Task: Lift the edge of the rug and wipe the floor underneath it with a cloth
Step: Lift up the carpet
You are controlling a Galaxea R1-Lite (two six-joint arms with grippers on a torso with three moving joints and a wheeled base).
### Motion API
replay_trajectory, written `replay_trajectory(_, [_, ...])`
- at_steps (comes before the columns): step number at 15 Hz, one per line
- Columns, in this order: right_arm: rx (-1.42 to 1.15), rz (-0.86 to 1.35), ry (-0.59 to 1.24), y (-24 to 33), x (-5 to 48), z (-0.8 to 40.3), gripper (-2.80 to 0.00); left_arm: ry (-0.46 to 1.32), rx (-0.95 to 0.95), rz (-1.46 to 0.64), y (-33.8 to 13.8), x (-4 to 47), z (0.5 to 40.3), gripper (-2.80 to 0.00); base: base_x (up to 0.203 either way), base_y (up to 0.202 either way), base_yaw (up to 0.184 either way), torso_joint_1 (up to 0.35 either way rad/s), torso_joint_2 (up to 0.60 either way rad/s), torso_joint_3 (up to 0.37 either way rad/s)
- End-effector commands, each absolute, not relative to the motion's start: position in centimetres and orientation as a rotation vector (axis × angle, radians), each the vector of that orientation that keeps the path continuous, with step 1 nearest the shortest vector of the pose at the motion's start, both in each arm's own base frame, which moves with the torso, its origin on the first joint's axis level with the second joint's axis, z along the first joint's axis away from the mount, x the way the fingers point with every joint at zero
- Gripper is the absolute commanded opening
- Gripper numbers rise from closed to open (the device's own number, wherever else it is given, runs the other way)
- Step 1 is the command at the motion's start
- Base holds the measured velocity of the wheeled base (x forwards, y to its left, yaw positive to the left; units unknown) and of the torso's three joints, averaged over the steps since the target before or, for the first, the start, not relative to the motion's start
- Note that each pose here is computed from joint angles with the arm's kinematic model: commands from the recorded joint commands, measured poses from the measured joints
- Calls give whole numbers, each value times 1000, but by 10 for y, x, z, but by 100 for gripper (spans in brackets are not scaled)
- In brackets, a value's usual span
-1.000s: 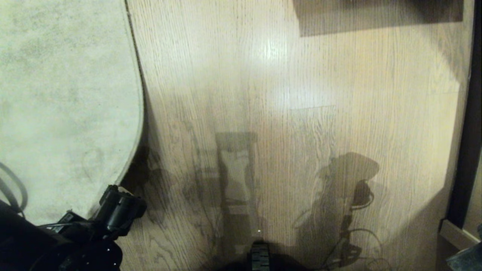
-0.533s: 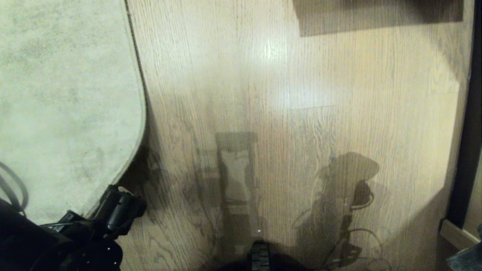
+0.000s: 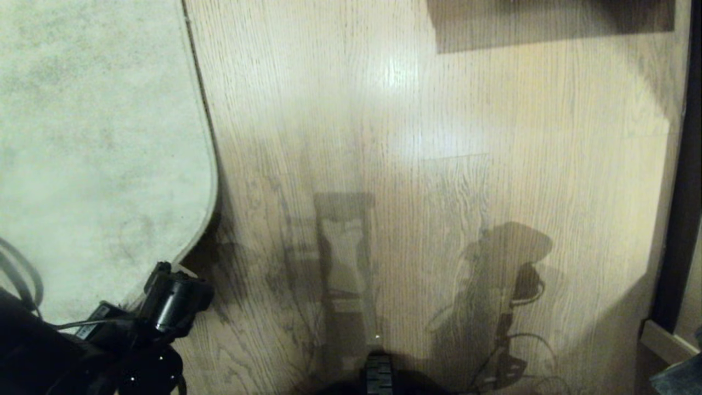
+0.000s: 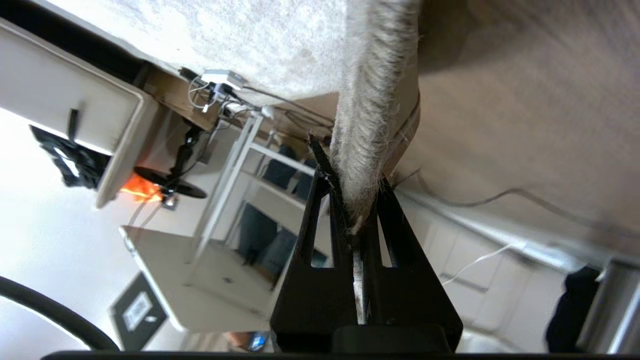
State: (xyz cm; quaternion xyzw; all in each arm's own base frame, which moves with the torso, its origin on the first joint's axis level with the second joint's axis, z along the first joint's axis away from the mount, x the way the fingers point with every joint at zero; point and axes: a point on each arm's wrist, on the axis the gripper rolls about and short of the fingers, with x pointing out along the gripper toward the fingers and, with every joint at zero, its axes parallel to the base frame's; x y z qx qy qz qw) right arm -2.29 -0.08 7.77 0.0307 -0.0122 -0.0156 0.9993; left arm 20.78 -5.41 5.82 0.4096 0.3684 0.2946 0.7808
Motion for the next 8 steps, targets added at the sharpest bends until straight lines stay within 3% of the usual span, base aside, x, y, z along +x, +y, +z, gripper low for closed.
replay_trajectory(1, [62, -32, -22, -1, -23, 78, -280, 796, 884, 646, -51, 203, 53, -280, 0, 0, 0, 0, 0, 0])
replay_trajectory(8, [62, -31, -24, -1, -23, 78, -280, 775, 823, 628, -48, 194, 48, -280, 0, 0, 0, 0, 0, 0])
